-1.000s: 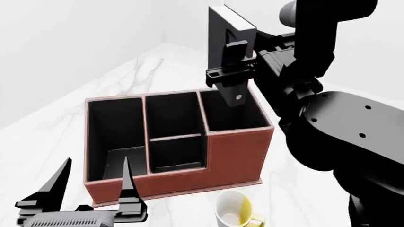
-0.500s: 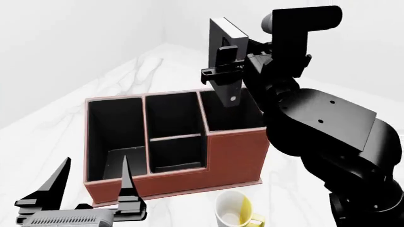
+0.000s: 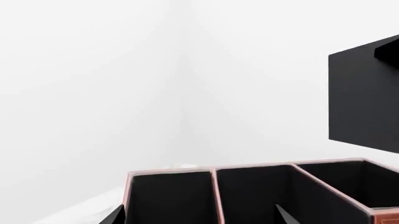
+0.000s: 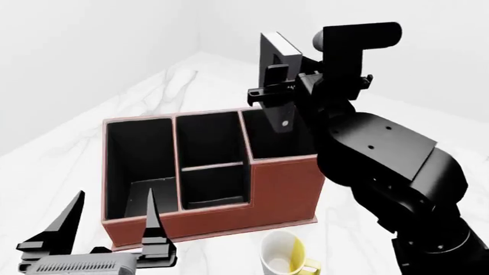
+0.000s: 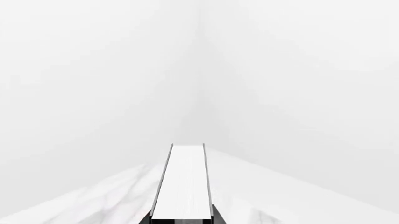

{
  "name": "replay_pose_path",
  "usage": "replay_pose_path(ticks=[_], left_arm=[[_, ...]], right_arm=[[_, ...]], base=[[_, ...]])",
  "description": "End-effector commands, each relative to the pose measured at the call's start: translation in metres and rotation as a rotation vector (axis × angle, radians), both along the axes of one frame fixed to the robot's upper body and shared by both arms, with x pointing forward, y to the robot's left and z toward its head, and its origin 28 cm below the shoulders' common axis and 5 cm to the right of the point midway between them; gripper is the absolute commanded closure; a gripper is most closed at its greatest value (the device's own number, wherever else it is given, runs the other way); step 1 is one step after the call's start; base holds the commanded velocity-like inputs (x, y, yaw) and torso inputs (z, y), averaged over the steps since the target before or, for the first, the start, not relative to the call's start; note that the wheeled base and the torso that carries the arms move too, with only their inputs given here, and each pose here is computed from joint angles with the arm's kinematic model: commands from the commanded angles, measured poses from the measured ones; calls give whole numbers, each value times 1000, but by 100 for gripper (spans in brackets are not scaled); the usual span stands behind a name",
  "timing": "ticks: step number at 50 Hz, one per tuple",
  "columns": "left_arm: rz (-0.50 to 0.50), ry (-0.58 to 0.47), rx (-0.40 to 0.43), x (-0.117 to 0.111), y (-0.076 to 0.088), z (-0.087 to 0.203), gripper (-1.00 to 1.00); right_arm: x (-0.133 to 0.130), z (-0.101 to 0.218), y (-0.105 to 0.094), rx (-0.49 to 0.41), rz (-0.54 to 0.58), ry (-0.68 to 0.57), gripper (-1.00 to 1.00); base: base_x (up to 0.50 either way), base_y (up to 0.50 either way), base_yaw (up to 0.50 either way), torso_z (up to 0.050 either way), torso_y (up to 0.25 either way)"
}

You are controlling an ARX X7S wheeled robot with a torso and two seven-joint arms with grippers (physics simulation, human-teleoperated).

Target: Pick up the book and place it in the right compartment of the caddy.

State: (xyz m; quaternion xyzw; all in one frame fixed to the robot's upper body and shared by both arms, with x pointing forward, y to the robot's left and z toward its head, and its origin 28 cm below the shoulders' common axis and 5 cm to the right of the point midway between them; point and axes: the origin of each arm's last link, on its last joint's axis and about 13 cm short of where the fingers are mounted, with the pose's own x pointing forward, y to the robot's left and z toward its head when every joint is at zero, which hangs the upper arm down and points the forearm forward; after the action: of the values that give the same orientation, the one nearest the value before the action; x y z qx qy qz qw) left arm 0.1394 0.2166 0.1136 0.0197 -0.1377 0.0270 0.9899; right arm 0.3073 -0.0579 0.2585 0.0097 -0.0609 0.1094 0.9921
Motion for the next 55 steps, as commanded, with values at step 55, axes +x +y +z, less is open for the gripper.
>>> replay_pose_path(ticks=[55], left_arm=[[6,-2,-1,-1,1,0,-100]], right_arm=[[22,-27,-3,-17,-45,28,100]], base=[[0,0,0,0,1]])
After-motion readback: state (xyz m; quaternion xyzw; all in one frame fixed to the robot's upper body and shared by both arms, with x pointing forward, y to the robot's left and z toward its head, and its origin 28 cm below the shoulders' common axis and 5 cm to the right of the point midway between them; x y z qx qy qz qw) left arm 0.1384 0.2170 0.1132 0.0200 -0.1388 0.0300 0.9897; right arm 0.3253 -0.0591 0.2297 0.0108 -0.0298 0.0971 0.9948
